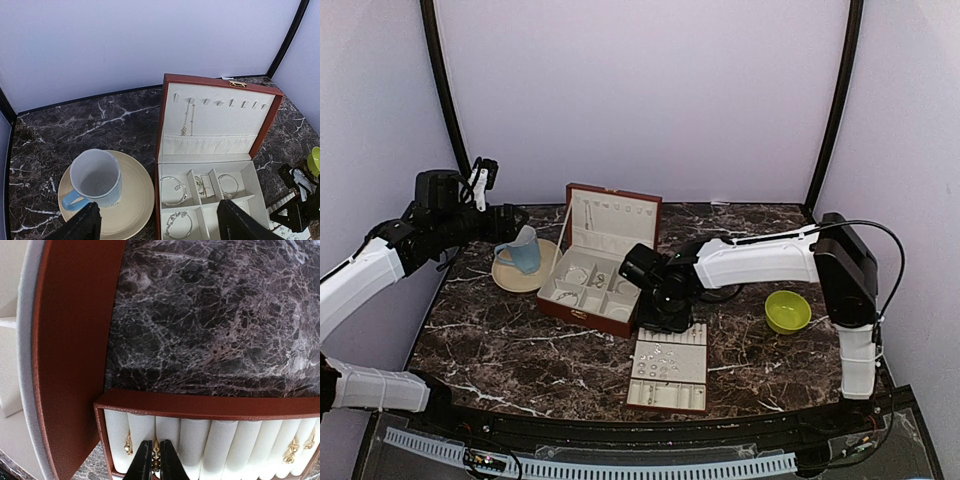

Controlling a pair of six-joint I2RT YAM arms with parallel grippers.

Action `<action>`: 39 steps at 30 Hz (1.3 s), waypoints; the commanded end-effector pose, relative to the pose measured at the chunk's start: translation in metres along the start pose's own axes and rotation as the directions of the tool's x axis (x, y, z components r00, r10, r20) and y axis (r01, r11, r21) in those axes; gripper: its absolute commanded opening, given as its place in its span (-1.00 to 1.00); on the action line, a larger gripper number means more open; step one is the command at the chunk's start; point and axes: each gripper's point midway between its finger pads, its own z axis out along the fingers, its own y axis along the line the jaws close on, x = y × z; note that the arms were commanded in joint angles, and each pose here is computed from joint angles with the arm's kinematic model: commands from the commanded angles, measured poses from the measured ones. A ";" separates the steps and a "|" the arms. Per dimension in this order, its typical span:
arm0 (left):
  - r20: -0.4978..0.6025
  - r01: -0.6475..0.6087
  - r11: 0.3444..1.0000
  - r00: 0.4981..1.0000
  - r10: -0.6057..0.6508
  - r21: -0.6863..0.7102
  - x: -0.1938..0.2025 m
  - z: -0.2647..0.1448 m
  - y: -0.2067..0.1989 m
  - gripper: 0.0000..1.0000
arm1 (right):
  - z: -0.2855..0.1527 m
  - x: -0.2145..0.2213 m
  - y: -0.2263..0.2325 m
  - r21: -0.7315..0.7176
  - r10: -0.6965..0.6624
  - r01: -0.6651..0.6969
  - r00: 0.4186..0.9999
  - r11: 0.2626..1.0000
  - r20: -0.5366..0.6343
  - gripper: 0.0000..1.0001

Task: Organize the mixed jewelry
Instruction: Place the ring in the ring tray.

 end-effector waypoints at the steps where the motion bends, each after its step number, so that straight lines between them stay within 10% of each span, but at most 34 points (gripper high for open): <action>1: 0.003 -0.013 1.000 1.000 0.013 -0.007 0.002 -0.003 0.002 0.66 | -0.011 -0.006 0.005 -0.012 -0.013 0.013 0.999 1.000 0.042 -0.71; 12: 0.005 -0.020 1.000 1.000 0.020 0.006 0.003 -0.003 0.000 0.66 | -0.030 -0.016 -0.003 0.007 -0.007 0.006 0.995 1.000 0.096 -0.56; 22: 0.004 -0.018 1.000 1.000 0.018 0.009 0.003 -0.003 -0.001 0.66 | -0.027 -0.008 0.012 -0.078 -0.040 0.045 0.997 0.996 0.061 -0.99; 39: -0.004 -0.016 1.000 1.000 0.016 0.014 0.005 -0.001 -0.001 0.66 | -0.002 0.009 0.010 -0.054 -0.074 0.073 0.997 0.996 -0.015 -1.00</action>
